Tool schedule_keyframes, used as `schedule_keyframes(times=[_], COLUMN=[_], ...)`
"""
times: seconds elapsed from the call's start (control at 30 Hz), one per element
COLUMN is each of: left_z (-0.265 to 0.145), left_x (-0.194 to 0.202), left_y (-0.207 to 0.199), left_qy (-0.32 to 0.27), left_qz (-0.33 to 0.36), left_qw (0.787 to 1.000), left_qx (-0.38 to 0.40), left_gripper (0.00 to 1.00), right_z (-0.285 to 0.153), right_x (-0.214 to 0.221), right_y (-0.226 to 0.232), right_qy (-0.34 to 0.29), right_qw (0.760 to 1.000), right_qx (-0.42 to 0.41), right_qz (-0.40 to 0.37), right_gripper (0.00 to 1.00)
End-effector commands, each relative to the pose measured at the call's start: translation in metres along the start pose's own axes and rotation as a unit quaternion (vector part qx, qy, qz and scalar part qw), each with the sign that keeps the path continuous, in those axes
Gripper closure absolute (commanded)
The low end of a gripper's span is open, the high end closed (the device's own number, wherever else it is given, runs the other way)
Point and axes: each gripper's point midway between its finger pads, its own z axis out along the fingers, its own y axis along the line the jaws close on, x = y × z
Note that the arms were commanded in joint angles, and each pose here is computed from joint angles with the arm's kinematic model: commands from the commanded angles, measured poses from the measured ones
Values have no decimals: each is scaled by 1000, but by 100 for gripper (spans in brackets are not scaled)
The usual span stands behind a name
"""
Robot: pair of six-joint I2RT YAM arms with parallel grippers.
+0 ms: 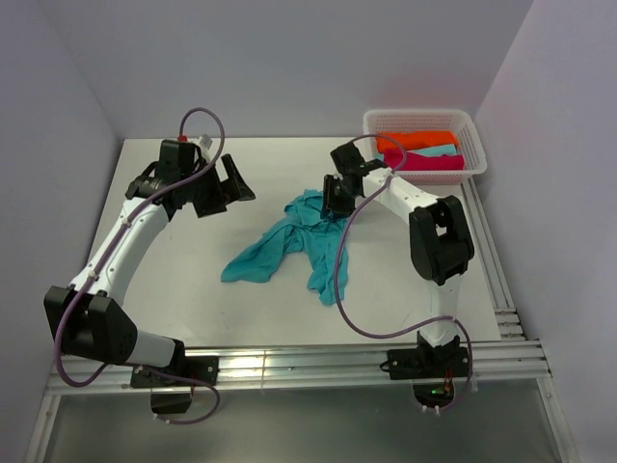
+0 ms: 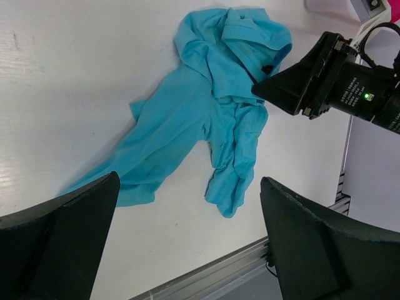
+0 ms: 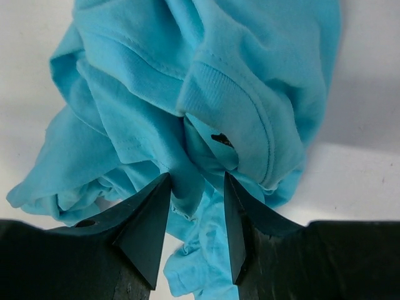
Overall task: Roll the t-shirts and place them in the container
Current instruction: Flatten the tshirt
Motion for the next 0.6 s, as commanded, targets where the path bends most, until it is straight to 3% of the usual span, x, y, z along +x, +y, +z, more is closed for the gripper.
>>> schedule_keyframes(times=[0.0,0.2,0.27,0.4,0.5,0.57], left_z=[-7,-2,-3,-6,-6,-6], left_x=[0,20,24,32,35,37], left_y=[8,31,35,43,45,45], left_qy=[-12,8,10,14,16,18], left_qz=[11,0,1,3,1,-1], left_qw=[1000,999,999,998,998,998], left_qx=[-10,-43,-48,-56,-58,-58], left_gripper=[1,1,1,1,1,1], right_z=[-17,-22,-26,-31,-31,-28], right_x=[-6,-7,-9,-12,-12,-10], right_y=[11,15,18,23,23,22], right_qy=[-20,-23,-28,-35,-33,-28], right_qw=[999,999,999,998,998,998], right_qx=[-24,-37,-42,-51,-49,-47], right_qz=[-8,-6,-5,-8,-10,-15], right_gripper=[53,55,46,40,47,57])
